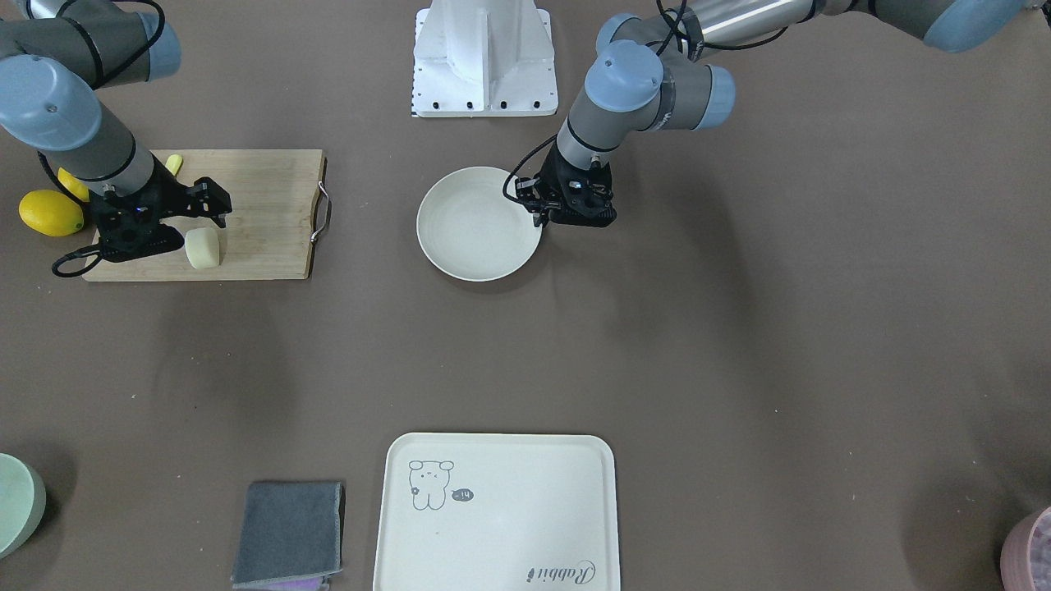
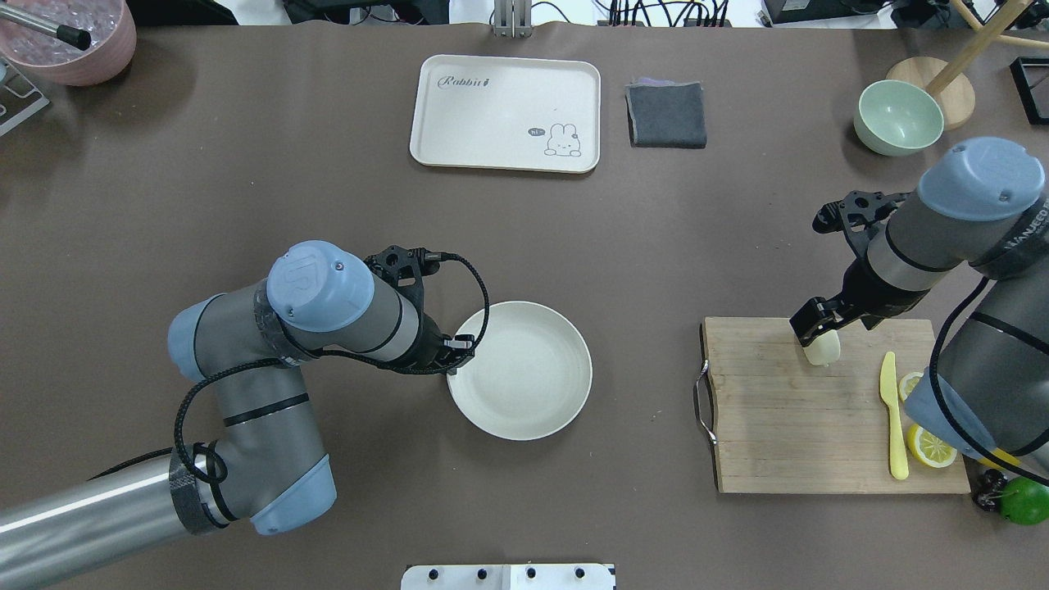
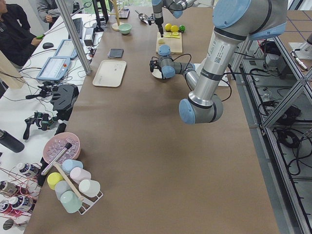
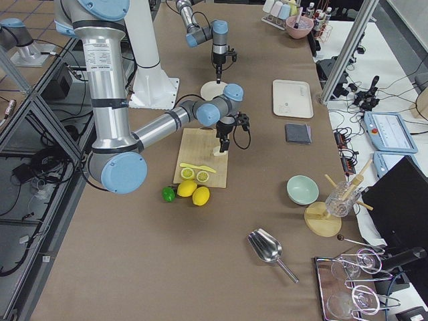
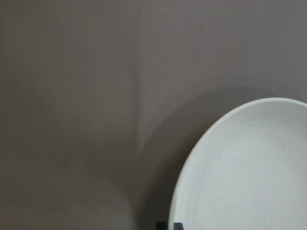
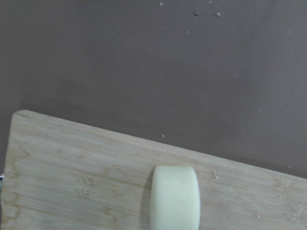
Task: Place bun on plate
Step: 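Slide the plate to center with left gripper while right gripper reaches the bun, then close the right gripper on the white bun and lift it off the cutting board, then lower the bun over the plate with right gripper while left gripper withdraws, then open the right gripper to release the bun and raise it away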
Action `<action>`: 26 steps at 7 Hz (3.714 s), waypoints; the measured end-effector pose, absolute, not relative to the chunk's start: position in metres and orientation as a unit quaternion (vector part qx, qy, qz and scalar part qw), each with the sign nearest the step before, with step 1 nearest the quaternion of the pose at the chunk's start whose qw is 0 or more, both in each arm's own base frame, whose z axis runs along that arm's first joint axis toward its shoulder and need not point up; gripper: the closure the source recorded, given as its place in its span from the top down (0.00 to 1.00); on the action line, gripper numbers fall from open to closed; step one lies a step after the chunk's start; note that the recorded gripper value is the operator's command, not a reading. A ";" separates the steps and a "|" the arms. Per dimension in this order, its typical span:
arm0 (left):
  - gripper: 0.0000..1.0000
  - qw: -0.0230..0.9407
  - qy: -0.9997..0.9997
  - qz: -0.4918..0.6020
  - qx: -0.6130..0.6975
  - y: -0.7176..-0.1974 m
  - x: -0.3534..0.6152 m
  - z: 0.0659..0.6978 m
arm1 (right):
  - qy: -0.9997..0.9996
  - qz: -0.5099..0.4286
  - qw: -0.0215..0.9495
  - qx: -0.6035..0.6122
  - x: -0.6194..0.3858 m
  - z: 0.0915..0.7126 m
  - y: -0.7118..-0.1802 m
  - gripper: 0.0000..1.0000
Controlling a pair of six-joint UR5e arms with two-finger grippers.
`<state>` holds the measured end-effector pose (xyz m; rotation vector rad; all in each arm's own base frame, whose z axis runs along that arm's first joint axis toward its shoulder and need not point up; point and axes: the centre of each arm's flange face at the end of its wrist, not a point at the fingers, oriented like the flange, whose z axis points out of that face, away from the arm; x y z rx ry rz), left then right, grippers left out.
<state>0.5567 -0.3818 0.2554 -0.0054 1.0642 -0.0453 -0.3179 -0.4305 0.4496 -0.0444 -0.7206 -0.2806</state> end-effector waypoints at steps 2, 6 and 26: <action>0.61 0.861 0.508 -0.022 -0.002 -0.382 0.557 0.254 | -0.342 -0.139 0.929 -0.029 -0.328 0.461 -0.435 0.92; 0.72 0.861 0.509 -0.022 0.001 -0.385 0.555 0.252 | -0.344 -0.141 0.928 -0.027 -0.335 0.486 -0.439 0.22; 0.81 0.868 0.494 -0.004 0.056 -0.492 0.310 0.353 | -0.408 -0.019 0.913 -0.004 -0.617 0.217 -0.377 1.00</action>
